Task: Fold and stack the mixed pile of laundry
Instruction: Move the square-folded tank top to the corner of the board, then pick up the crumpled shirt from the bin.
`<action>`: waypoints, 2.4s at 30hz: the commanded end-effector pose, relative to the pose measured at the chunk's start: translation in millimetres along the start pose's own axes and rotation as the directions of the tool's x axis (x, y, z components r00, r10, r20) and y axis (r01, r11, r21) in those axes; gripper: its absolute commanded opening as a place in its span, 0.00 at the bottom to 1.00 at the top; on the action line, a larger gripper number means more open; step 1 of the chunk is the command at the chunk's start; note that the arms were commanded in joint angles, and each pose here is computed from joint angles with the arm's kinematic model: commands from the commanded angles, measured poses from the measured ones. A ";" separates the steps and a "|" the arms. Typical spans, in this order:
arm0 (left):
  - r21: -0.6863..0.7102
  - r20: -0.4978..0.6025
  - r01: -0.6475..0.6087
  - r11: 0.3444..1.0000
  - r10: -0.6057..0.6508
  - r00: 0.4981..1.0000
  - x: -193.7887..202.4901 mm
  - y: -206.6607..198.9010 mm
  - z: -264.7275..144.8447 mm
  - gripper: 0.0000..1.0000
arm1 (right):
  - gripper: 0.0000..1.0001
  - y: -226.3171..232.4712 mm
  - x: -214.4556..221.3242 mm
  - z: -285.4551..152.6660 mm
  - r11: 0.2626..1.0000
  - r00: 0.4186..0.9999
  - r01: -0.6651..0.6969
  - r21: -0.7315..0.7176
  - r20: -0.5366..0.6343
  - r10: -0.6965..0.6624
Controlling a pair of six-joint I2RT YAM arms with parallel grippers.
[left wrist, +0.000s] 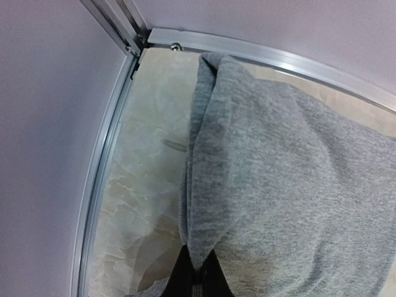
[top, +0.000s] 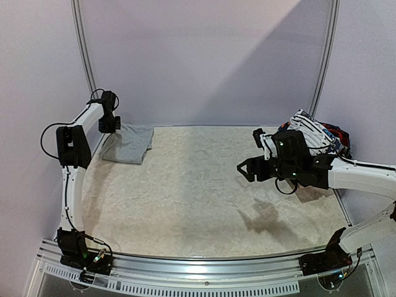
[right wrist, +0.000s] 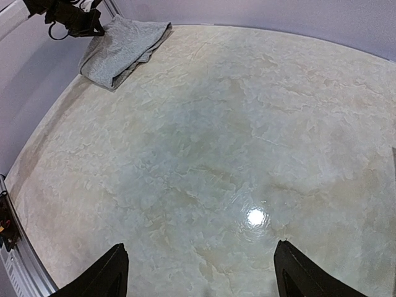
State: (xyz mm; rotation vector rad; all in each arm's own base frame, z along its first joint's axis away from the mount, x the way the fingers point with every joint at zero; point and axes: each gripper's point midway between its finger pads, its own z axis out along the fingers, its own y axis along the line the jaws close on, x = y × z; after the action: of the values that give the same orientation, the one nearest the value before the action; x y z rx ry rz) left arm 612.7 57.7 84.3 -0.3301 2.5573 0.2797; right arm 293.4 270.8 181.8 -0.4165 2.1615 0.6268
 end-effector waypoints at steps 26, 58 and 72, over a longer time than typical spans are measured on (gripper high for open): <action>-0.082 0.189 0.105 0.991 -0.088 0.978 -47.4 30.4 -60.4 1.00 | 0.84 -5.8 -13.8 3.0 0.997 1.000 -0.003 0.081 0.000 0.003; 0.262 0.322 -0.168 0.950 0.078 0.944 169.7 -83.4 -291.3 0.99 | 0.83 -116.8 -23.7 -51.9 0.796 0.992 -0.120 0.593 0.036 0.123; 0.313 0.336 -0.318 0.895 0.209 0.918 272.9 -79.9 -332.3 0.97 | 0.77 -175.3 -0.8 -36.5 0.686 0.953 -0.252 0.683 0.051 0.299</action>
State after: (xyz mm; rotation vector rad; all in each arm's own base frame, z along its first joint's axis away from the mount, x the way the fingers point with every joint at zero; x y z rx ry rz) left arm 269.6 -163.0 212.0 0.1819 2.2661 -0.1113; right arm 346.2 122.8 163.5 0.2019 2.3244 -0.0730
